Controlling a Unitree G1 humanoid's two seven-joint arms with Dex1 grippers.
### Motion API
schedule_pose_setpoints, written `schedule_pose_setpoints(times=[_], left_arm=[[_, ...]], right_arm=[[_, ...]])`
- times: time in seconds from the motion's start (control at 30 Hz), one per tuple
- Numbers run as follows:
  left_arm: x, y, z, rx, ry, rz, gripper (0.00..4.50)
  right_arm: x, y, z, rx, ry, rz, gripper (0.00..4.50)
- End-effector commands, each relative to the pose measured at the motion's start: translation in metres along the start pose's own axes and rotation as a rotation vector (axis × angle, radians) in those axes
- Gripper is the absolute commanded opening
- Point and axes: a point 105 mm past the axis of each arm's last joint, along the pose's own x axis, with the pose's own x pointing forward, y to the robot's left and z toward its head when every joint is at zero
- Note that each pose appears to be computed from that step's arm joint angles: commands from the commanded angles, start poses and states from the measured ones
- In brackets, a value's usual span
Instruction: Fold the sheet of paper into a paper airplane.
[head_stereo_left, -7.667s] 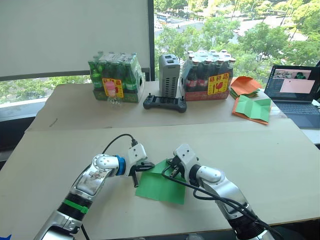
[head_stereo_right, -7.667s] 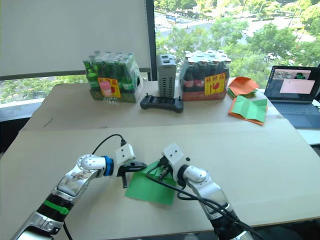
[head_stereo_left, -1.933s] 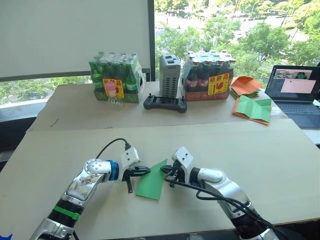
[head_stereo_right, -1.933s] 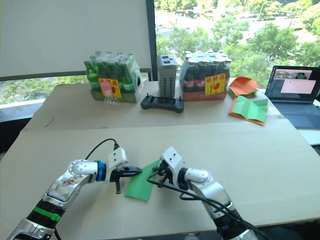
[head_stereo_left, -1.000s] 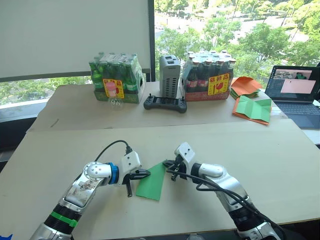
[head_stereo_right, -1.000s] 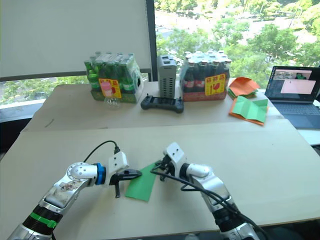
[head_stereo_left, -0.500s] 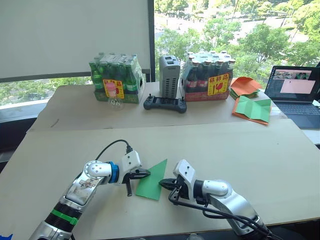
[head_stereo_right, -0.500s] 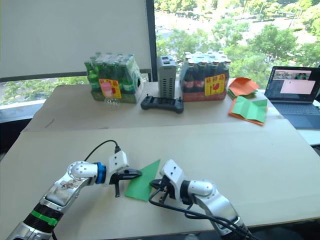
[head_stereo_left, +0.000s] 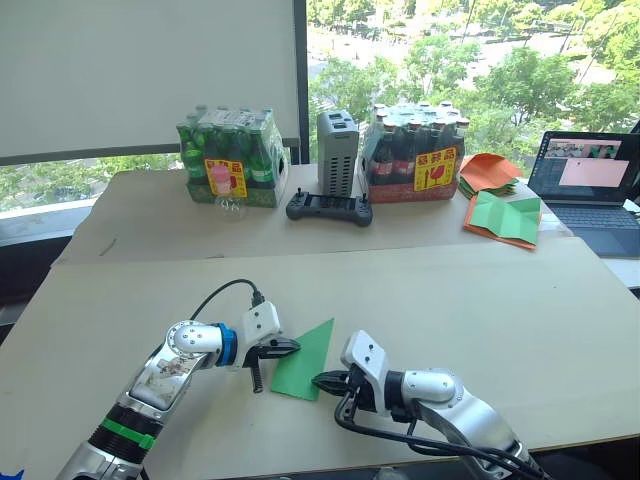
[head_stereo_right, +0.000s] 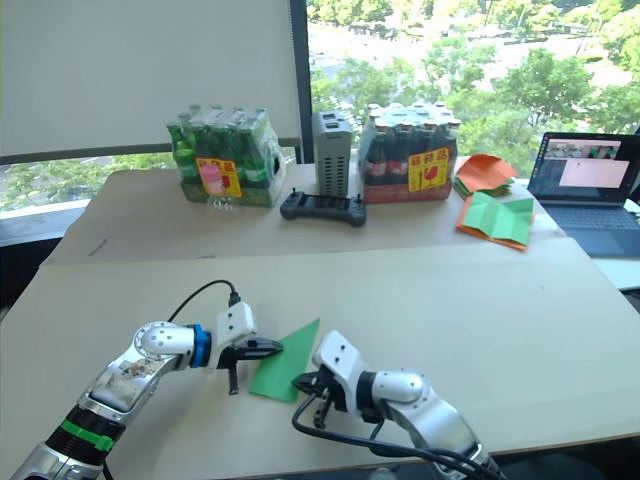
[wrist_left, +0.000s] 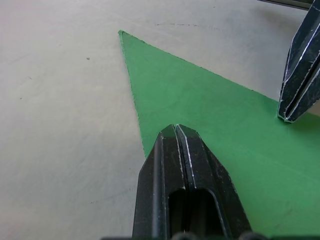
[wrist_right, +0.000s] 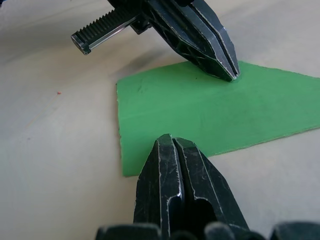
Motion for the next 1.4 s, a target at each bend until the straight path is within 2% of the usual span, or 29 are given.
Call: schedule_pose_setpoints(times=[0.03, 0.2, 0.43, 0.67, 0.83, 0.97, 1.07, 1.13, 1.27, 1.4], left_arm=[[-0.001, -0.006, -0.023, -0.045, 0.086, -0.018, 0.02], [0.001, -0.006, -0.024, -0.047, 0.086, -0.024, 0.02], [0.003, -0.005, -0.022, -0.044, 0.082, -0.027, 0.02], [0.003, -0.002, -0.013, -0.028, 0.05, -0.01, 0.02], [-0.03, 0.012, 0.016, -0.092, -0.071, 0.042, 0.02], [-0.053, 0.014, 0.02, -0.069, -0.056, 0.047, 0.02], [-0.057, 0.014, 0.03, -0.015, -0.067, 0.02, 0.81], [-0.057, 0.014, 0.035, 0.037, -0.068, 0.008, 1.5], [-0.051, 0.023, 0.025, 0.299, 0.042, -0.035, 2.74], [-0.045, 0.037, 0.021, 0.662, 0.087, -0.115, 2.74]], right_arm=[[0.001, 0.019, -0.016, 0.048, 0.064, 0.075, 0.0], [-0.002, 0.026, -0.015, 0.037, 0.067, 0.105, 0.0], [-0.003, 0.017, -0.013, 0.028, 0.06, 0.058, 0.0], [-0.026, 0.003, 0.028, 0.006, -0.113, 0.015, 0.0], [-0.049, 0.005, 0.046, 0.064, -0.209, -0.021, 0.0], [-0.059, 0.001, 0.051, 0.064, -0.219, -0.101, 0.0], [-0.061, 0.0, 0.047, 0.053, -0.187, -0.132, 0.0], [-0.062, 0.0, 0.046, 0.058, -0.183, -0.14, 0.0], [-0.063, -0.004, 0.045, 0.052, -0.176, -0.167, 0.0], [-0.062, -0.009, 0.042, 0.065, -0.168, -0.191, 0.0]])
